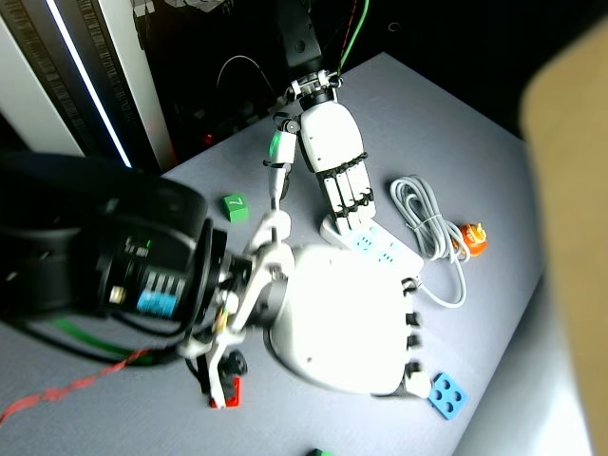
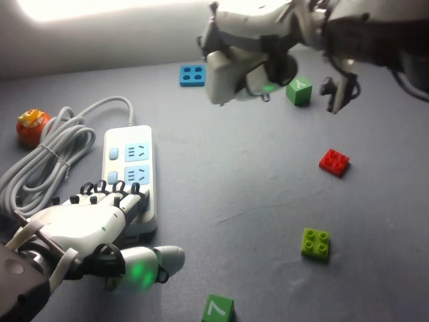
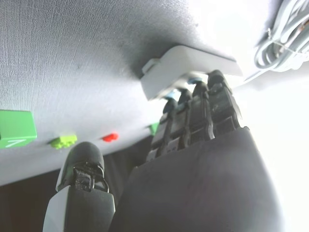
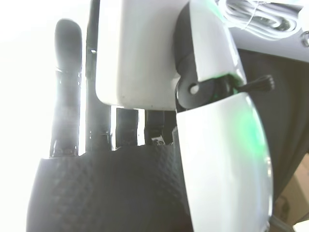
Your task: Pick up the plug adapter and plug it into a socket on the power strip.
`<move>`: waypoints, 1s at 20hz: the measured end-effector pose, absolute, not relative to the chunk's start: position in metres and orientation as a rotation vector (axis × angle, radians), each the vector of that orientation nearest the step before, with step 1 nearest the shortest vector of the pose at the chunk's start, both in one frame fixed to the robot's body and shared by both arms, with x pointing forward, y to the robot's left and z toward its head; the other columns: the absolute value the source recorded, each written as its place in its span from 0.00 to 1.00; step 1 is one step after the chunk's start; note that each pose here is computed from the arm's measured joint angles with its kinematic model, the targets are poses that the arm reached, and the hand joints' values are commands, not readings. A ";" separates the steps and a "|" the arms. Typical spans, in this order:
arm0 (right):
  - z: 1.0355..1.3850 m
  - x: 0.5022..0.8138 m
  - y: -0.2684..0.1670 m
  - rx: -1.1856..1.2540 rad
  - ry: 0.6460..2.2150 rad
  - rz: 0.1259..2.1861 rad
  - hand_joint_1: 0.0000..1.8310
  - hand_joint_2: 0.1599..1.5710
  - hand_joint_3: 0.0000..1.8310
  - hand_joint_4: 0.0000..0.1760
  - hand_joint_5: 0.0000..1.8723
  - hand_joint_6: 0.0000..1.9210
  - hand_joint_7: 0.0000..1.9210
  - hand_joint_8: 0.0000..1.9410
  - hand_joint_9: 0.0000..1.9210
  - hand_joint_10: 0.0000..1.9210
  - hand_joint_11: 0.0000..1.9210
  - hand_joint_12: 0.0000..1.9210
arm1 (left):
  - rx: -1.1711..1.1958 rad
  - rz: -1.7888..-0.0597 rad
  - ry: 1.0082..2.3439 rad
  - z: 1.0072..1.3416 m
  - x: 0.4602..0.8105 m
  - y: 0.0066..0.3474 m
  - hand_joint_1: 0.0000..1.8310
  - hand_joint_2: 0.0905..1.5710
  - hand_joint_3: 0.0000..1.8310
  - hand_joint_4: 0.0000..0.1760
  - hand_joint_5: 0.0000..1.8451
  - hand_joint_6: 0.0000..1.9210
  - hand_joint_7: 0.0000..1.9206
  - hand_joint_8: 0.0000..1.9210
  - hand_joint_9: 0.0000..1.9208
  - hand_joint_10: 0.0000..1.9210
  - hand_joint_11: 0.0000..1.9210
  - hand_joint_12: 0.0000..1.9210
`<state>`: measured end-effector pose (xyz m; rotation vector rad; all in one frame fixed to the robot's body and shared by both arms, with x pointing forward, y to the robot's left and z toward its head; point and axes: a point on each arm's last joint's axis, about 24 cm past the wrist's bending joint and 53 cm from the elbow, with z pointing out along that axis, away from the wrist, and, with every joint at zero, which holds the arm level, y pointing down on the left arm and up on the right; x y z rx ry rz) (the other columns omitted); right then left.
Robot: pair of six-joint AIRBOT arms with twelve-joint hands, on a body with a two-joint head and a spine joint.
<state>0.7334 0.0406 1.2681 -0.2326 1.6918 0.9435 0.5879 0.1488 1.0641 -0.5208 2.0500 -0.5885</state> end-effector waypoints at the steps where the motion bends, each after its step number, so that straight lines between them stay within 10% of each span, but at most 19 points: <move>1: 1.274 0.729 0.045 -0.267 1.648 0.925 0.73 0.67 0.00 0.00 0.52 0.51 0.55 0.44 0.47 0.58 0.29 0.72 | -0.521 -0.589 2.051 1.064 0.588 0.149 0.00 0.75 0.00 0.00 0.00 0.00 0.00 0.00 0.00 0.00 0.00 0.00; 4: 1.300 0.708 0.056 -0.398 1.464 0.876 0.68 0.67 0.00 0.00 0.52 0.52 0.54 0.47 0.47 0.48 0.29 0.72 | -0.520 -0.589 2.051 1.064 0.588 0.149 0.00 0.75 0.00 0.00 0.00 0.00 0.00 0.00 0.00 0.00 0.00 0.00; 5: 1.301 0.705 0.058 -0.391 1.466 0.913 0.74 0.67 0.00 0.00 0.51 0.52 0.54 0.44 0.46 0.61 0.29 0.72 | -0.521 -0.589 2.051 1.064 0.588 0.149 0.00 0.76 0.00 0.00 0.00 0.00 0.00 0.00 0.00 0.00 0.00 0.00; 12: 1.215 0.714 0.074 -0.267 1.953 1.007 0.75 0.67 0.00 0.00 0.51 0.53 0.53 0.45 0.46 0.63 0.31 0.72 | -0.521 -0.586 2.050 1.064 0.589 0.150 0.00 0.75 0.00 0.00 0.00 0.00 0.00 0.00 0.00 0.00 0.00 0.00; 20: 1.229 0.715 0.089 -0.180 2.036 1.069 0.75 0.67 0.00 0.00 0.50 0.55 0.54 0.43 0.48 0.60 0.34 0.69 | -0.520 -0.587 2.051 1.064 0.589 0.150 0.00 0.75 0.00 0.00 0.00 0.00 0.00 0.00 0.00 0.00 0.00 0.00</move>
